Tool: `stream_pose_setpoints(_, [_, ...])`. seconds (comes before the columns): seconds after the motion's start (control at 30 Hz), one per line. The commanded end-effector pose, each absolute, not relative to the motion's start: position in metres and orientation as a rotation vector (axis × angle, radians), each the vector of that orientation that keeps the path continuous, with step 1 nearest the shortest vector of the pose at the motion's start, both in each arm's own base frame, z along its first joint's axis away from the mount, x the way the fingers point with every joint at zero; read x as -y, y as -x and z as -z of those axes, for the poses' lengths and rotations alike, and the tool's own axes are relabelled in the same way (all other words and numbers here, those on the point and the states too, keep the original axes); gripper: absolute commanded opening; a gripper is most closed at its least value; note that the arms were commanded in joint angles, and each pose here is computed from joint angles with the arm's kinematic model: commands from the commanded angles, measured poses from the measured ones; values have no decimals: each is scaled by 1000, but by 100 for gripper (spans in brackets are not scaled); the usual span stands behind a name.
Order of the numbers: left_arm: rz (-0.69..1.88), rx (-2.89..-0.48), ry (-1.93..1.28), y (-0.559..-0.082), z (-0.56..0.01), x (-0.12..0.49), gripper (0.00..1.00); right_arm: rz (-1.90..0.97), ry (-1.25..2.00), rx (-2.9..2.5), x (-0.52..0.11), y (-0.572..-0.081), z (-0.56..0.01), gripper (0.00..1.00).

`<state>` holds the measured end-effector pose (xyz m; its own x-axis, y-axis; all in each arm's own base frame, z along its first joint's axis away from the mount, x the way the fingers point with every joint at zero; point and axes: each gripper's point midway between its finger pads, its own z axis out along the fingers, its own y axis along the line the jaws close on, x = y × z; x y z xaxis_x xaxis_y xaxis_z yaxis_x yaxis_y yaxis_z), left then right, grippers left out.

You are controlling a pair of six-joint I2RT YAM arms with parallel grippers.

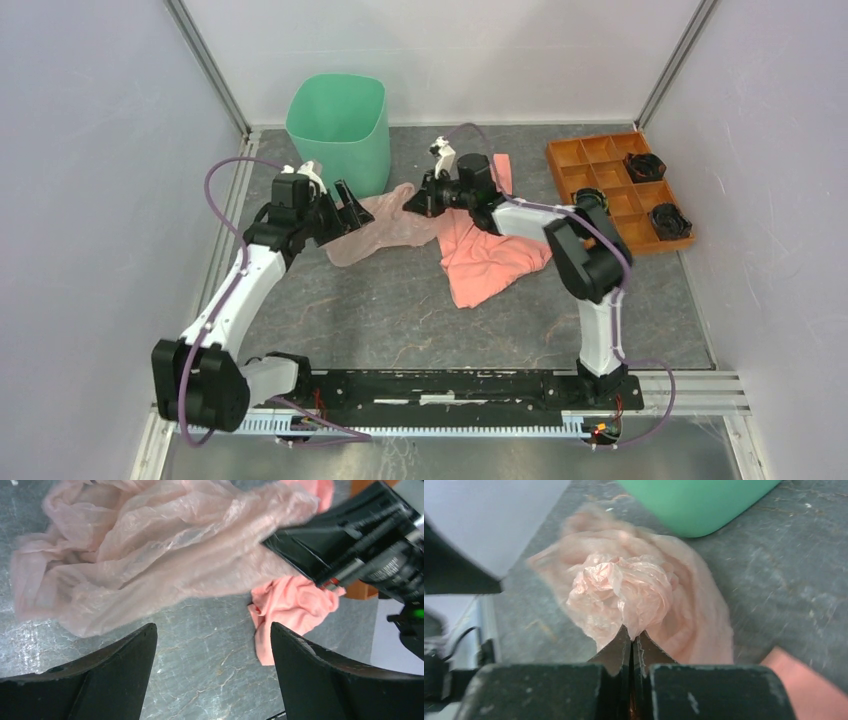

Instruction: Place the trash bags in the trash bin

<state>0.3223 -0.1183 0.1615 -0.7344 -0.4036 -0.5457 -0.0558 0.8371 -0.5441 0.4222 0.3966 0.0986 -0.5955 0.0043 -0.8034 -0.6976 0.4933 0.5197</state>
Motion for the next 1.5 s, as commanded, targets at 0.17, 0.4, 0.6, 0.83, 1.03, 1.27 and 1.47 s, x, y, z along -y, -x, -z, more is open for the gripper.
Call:
stream_pose_setpoints(0.17, [884, -2137, 197, -281, -235, 140, 90, -1524, 600, -1645, -349, -293, -255, 0])
stream_pose_setpoints(0.4, [1057, -2074, 44, -247, -258, 160, 100, -1572, 57, -2121, -330, -284, -215, 0])
stream_pose_setpoints(0.6, [1151, -2114, -91, -224, -248, 182, 100, -1541, -297, -2295, -319, -279, -192, 0])
stream_pose_setpoints(0.83, [775, -2215, -403, -213, -202, 240, 100, -1598, -548, -2363, -318, -269, -173, 0])
stream_pose_setpoints(1.03, [459, -2086, -646, -212, -185, 255, 100, -1639, -608, -2376, -316, -258, -175, 0])
stream_pose_setpoints(1.27, [237, -2000, -795, -214, -171, 265, 100, -1690, -634, -2371, -314, -247, -181, 0])
stream_pose_setpoints(1.47, [142, -2040, -657, -227, -178, 257, 24, -1605, -494, -2346, -313, -254, -186, 12])
